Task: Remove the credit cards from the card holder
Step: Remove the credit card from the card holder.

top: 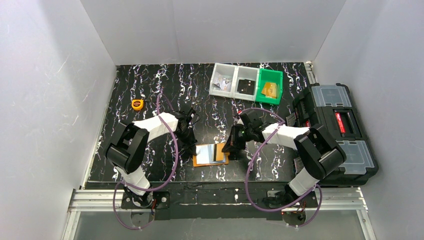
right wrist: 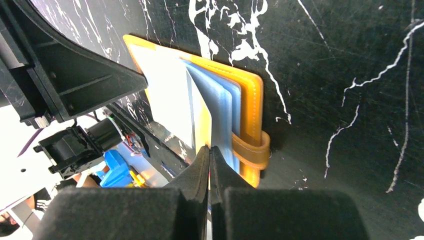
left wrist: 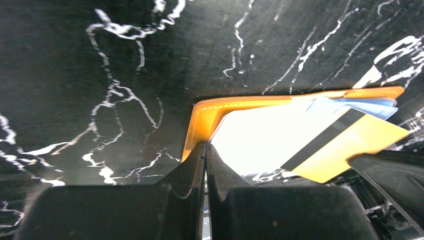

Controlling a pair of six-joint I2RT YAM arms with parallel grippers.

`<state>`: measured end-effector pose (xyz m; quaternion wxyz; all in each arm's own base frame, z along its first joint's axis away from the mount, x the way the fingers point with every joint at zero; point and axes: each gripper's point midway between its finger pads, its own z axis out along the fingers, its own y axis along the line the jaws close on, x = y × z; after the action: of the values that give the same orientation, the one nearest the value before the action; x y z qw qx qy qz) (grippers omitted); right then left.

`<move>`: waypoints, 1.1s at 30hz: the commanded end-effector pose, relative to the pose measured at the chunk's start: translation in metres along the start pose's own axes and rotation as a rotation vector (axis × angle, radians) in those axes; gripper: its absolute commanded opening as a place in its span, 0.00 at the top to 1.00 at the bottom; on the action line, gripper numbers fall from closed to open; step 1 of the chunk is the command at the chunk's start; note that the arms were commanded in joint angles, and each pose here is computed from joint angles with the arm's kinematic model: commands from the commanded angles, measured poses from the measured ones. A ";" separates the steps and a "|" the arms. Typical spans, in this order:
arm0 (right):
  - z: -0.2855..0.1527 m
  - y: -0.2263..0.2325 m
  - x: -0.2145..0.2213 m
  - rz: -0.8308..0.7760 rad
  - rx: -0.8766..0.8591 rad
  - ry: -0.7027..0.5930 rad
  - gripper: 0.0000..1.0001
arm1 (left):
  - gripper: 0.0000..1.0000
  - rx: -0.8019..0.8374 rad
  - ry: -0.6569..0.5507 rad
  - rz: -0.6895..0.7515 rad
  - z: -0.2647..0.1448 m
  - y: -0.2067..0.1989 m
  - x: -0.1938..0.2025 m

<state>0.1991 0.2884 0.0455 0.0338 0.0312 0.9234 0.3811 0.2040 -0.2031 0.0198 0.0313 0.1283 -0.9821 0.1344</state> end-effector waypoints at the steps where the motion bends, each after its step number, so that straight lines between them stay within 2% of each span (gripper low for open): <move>1: -0.009 0.003 0.000 -0.009 -0.010 -0.010 0.99 | 1.00 -0.100 -0.054 0.048 -0.017 0.016 -0.008; 5: -0.013 0.007 -0.002 -0.013 -0.026 -0.016 0.99 | 1.00 -0.056 -0.092 0.085 -0.037 0.001 -0.015; 11: -0.021 0.018 -0.005 -0.021 -0.056 -0.023 0.99 | 0.87 -0.005 -0.121 0.109 -0.057 -0.012 -0.017; 15: -0.027 0.026 -0.007 -0.031 -0.072 -0.030 0.99 | 0.74 0.020 -0.135 0.124 -0.067 -0.016 -0.016; 22: -0.033 0.039 -0.008 -0.038 -0.105 -0.028 0.99 | 0.58 0.088 -0.115 0.142 -0.075 -0.028 -0.009; 28: -0.045 0.066 -0.005 -0.055 -0.209 -0.002 0.99 | 0.43 0.278 -0.072 0.169 -0.083 -0.059 0.002; 33: -0.062 0.095 -0.003 -0.080 -0.324 0.031 0.99 | 0.37 0.468 -0.057 0.189 -0.098 -0.088 0.007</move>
<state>0.1951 0.2966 0.1047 0.0271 0.0160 0.8908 0.4533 0.2262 -0.2382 0.1045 -0.0333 0.0592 -0.9632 0.2600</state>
